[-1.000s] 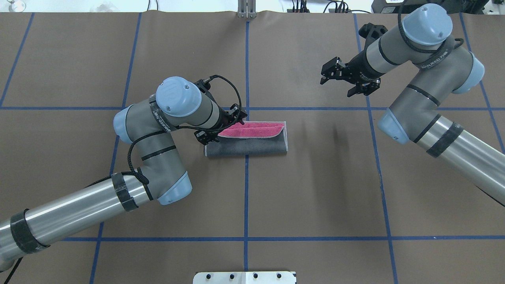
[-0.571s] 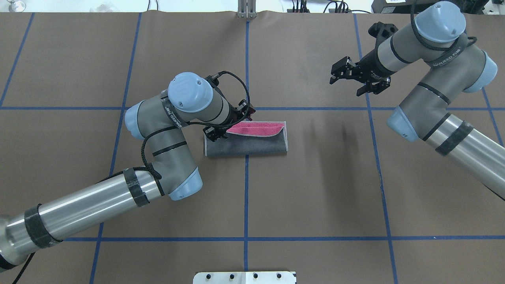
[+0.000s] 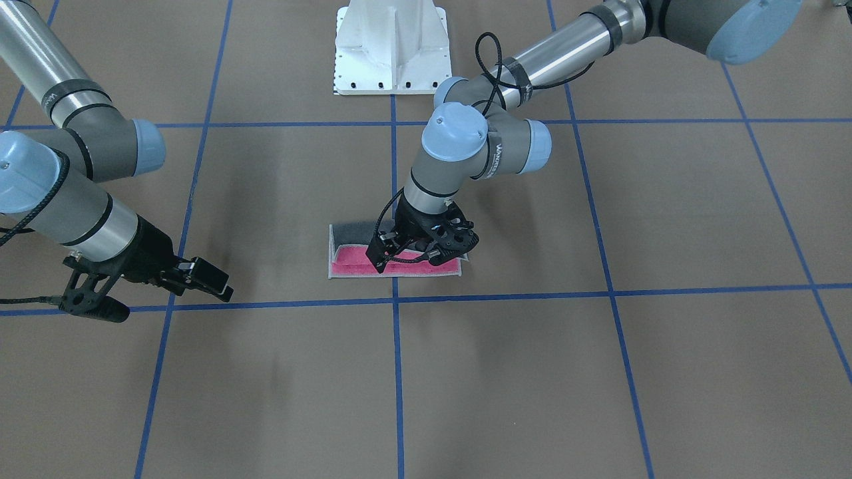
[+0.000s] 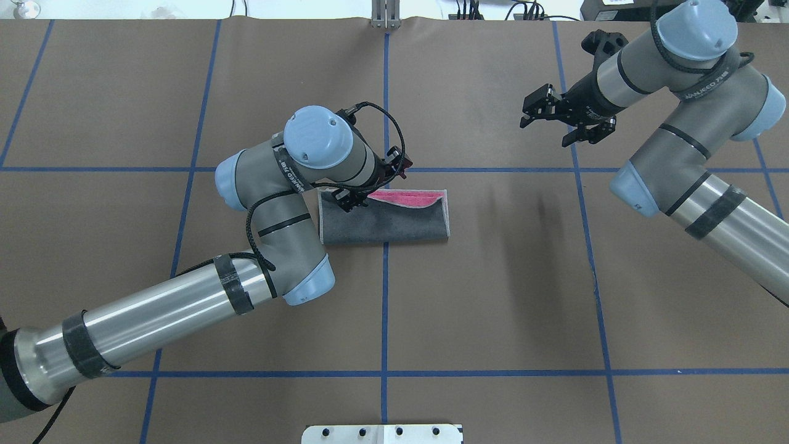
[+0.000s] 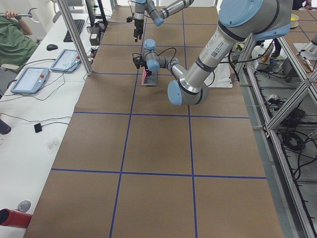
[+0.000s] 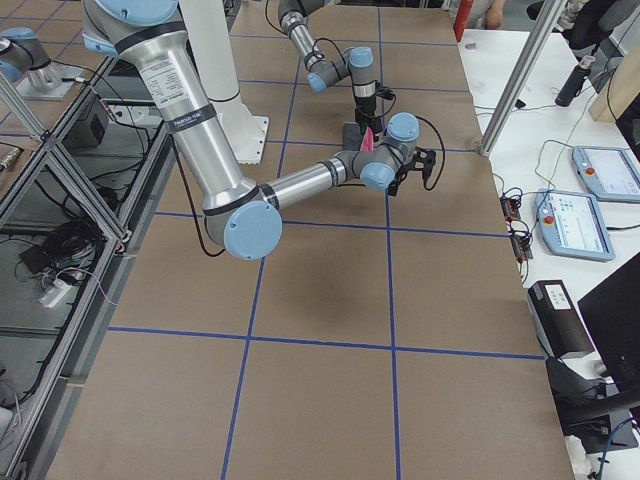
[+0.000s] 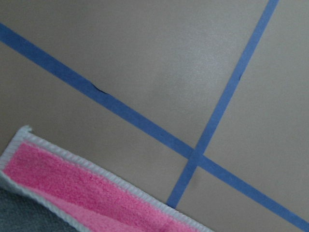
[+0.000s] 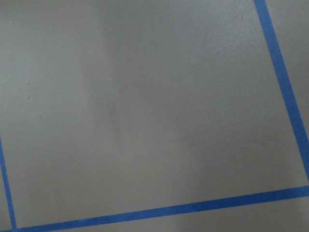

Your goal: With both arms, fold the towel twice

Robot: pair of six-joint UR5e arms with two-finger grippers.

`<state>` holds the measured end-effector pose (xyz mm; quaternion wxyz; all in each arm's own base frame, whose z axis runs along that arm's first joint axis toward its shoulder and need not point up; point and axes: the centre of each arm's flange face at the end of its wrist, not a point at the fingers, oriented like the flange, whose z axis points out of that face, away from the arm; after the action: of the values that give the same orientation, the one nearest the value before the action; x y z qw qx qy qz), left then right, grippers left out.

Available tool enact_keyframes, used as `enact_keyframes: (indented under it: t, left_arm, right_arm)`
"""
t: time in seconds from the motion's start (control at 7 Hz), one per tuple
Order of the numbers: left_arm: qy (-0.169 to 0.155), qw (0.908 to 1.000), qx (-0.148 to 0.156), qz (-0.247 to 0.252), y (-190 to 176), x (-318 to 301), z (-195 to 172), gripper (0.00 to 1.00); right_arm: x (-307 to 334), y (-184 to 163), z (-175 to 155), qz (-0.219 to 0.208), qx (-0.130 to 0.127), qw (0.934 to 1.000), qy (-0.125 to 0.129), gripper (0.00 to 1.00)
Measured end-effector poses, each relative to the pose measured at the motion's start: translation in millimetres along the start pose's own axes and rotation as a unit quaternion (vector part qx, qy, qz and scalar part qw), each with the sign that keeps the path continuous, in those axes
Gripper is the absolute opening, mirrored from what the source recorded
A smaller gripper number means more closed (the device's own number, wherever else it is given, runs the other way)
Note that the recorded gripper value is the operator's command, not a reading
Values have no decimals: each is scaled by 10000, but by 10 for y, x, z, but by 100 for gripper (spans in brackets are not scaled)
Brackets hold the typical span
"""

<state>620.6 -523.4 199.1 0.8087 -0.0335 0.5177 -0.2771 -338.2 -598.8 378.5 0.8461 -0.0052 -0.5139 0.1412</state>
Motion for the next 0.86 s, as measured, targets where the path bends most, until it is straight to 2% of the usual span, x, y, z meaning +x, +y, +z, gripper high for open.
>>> enact_keyframes:
  t: [0.57,0.86]
  left_arm:
    - [151,9998,159,-5,-103,227,39,100]
    - [328,9991,258,-44,-312,438,-204,100]
  right_arm:
    - [34,-37,-47,20,-82,10000,-32,99]
    - [18,-60,-165,62,-261,9995,-150,99]
